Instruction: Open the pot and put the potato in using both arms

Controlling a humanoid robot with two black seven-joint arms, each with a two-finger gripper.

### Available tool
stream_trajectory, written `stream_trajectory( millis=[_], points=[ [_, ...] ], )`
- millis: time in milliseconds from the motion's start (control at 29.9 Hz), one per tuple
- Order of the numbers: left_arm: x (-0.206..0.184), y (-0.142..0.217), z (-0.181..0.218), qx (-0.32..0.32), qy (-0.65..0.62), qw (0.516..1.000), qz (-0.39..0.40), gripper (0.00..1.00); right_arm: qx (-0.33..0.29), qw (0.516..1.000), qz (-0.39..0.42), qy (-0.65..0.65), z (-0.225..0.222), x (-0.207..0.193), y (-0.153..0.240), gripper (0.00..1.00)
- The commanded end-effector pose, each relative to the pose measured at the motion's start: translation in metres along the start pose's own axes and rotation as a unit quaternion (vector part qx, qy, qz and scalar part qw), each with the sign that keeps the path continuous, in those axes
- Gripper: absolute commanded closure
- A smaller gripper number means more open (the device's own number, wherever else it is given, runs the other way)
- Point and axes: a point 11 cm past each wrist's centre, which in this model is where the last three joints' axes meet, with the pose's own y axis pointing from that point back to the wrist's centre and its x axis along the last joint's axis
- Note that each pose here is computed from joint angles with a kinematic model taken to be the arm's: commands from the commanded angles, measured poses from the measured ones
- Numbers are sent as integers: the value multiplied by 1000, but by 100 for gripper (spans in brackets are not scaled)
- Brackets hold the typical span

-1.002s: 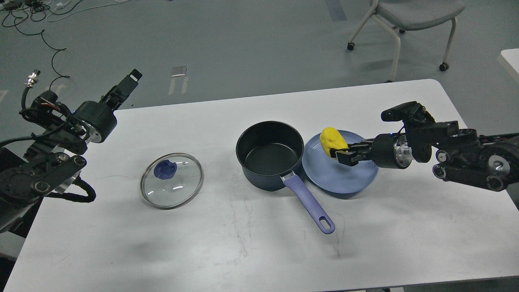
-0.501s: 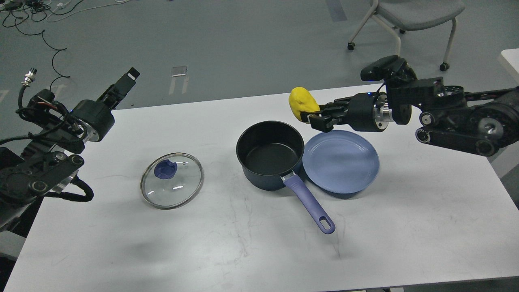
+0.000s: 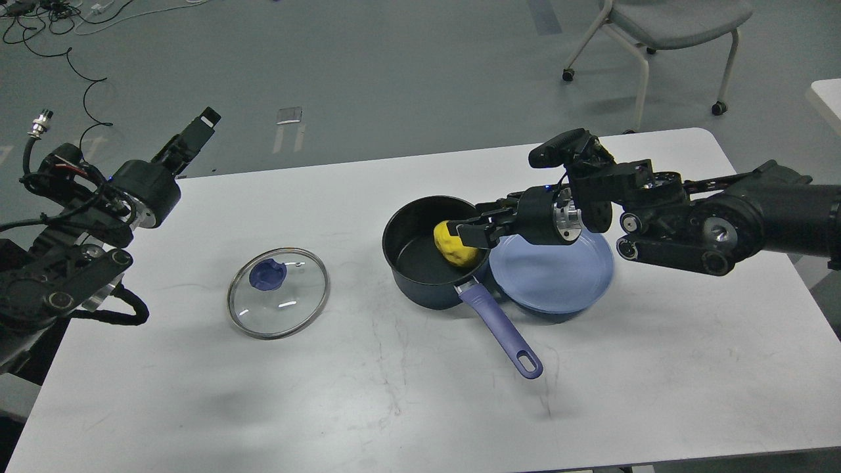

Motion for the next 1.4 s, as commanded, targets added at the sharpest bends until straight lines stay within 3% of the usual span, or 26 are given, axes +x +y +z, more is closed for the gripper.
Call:
stream_trajectory(
  millis=[0, 267, 334, 468, 535, 835, 902, 1002, 1370],
  points=[
    [3, -3, 5, -5, 7, 1000, 6, 2, 4, 1000, 11, -13, -3, 4, -1, 0],
    [38, -27, 44, -43, 102, 992, 61, 2, 15, 976, 174, -128, 1, 90, 12, 0],
    [38, -43, 75, -77, 184, 978, 56, 2, 32, 947, 226, -227, 7, 112, 22, 0],
    [39, -51, 94, -106, 275, 955, 43, 2, 73, 904, 241, -345, 9, 128, 35, 0],
    [36, -57, 115, -142, 346, 927, 22, 2, 83, 866, 264, -417, 31, 136, 61, 0],
    [-3, -51, 144, -179, 488, 853, -39, 2, 140, 743, 251, -604, 67, 113, 95, 0],
    [-35, -44, 143, -161, 512, 841, -69, 2, 135, 720, 250, -633, 73, 101, 94, 0],
    [-67, -41, 136, -131, 532, 832, -89, 2, 133, 709, 248, -646, 76, 89, 92, 0],
    [-102, -32, 119, -78, 547, 826, -115, 2, 122, 706, 257, -649, 74, 86, 83, 0]
  ],
)
